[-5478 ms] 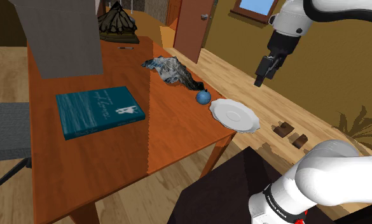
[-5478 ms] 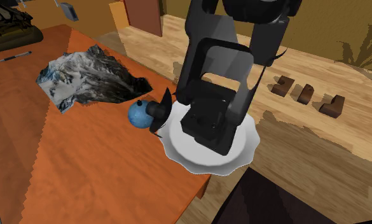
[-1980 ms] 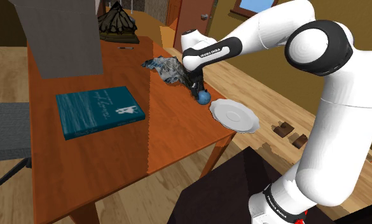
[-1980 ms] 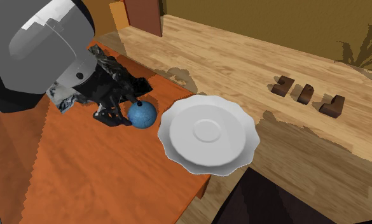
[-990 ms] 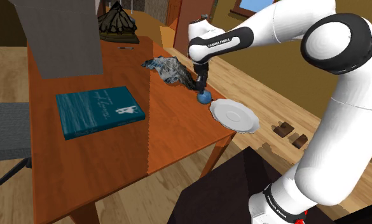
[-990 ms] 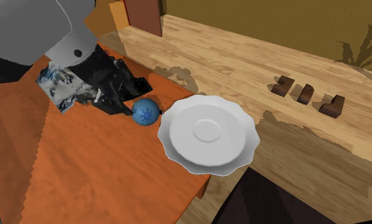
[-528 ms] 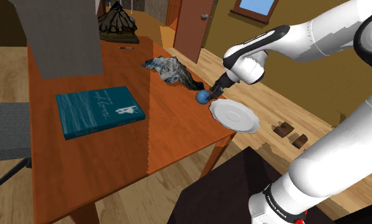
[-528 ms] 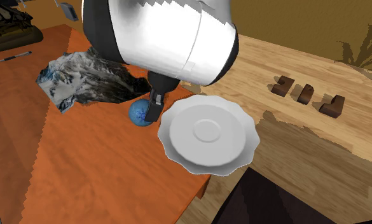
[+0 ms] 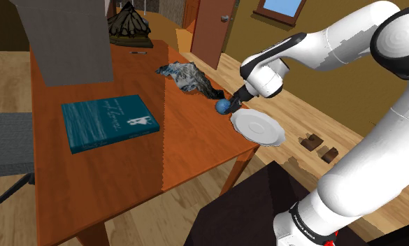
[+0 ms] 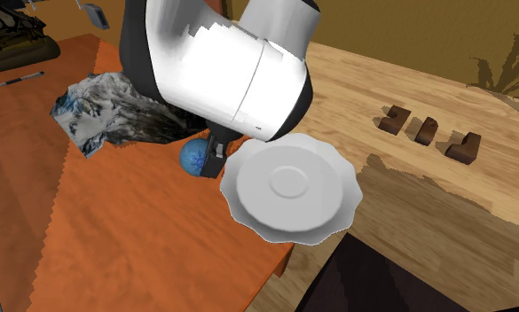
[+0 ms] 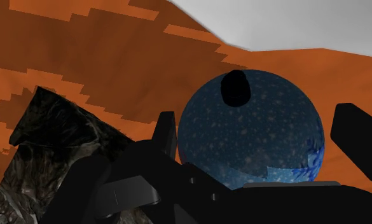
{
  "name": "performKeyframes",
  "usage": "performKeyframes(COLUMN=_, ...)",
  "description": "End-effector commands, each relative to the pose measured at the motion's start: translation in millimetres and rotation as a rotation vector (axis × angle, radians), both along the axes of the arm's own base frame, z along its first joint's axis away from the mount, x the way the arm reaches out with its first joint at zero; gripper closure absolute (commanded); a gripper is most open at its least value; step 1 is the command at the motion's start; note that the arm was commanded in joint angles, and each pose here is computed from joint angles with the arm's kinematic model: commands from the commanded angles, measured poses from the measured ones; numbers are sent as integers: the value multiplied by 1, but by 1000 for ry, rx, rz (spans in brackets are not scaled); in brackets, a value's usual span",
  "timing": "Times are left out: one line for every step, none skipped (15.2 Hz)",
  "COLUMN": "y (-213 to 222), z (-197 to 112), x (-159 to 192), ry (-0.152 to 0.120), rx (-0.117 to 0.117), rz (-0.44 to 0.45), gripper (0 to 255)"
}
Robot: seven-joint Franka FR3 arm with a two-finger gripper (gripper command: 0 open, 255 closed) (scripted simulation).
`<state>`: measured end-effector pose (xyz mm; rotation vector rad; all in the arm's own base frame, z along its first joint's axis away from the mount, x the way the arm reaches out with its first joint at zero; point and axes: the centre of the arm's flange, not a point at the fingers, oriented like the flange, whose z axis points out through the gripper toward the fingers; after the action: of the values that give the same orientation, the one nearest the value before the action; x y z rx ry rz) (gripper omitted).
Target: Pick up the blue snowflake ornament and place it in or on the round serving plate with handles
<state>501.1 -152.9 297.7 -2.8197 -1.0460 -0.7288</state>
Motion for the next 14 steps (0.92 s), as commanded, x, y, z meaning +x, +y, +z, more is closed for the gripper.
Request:
performKeyframes(y=0, z=-1, x=0, ry=0, rx=0, rz=0, gripper=0)
performKeyframes(y=0, z=-1, x=0, ry=0, rx=0, rz=0, gripper=0)
performKeyframes(y=0, z=-1, x=0, ry=0, rx=0, rz=0, gripper=0)
performKeyframes(y=0, z=-1, x=0, ry=0, rx=0, rz=0, gripper=0)
performKeyframes(y=0, z=-1, x=0, ry=0, rx=0, rz=0, gripper=0)
performKeyframes(y=0, z=-1, x=0, ry=0, rx=0, rz=0, gripper=255)
performKeyframes(y=0, z=-1, x=0, ry=0, rx=0, rz=0, gripper=255)
performKeyframes(y=0, z=-1, x=0, ry=0, rx=0, rz=0, gripper=255)
performKeyframes(y=0, z=-1, x=0, ry=0, rx=0, rz=0, gripper=255)
performKeyframes(y=0, z=-1, x=0, ry=0, rx=0, rz=0, gripper=255)
performKeyframes(y=1, z=-1, x=0, ry=0, rx=0, rz=0, gripper=255)
performKeyframes(y=1, z=-1, x=0, ry=0, rx=0, rz=0, gripper=255)
performKeyframes(y=1, z=-1, x=0, ry=0, rx=0, rz=0, gripper=255)
performKeyframes(y=1, z=-1, x=0, ry=0, rx=0, rz=0, gripper=255)
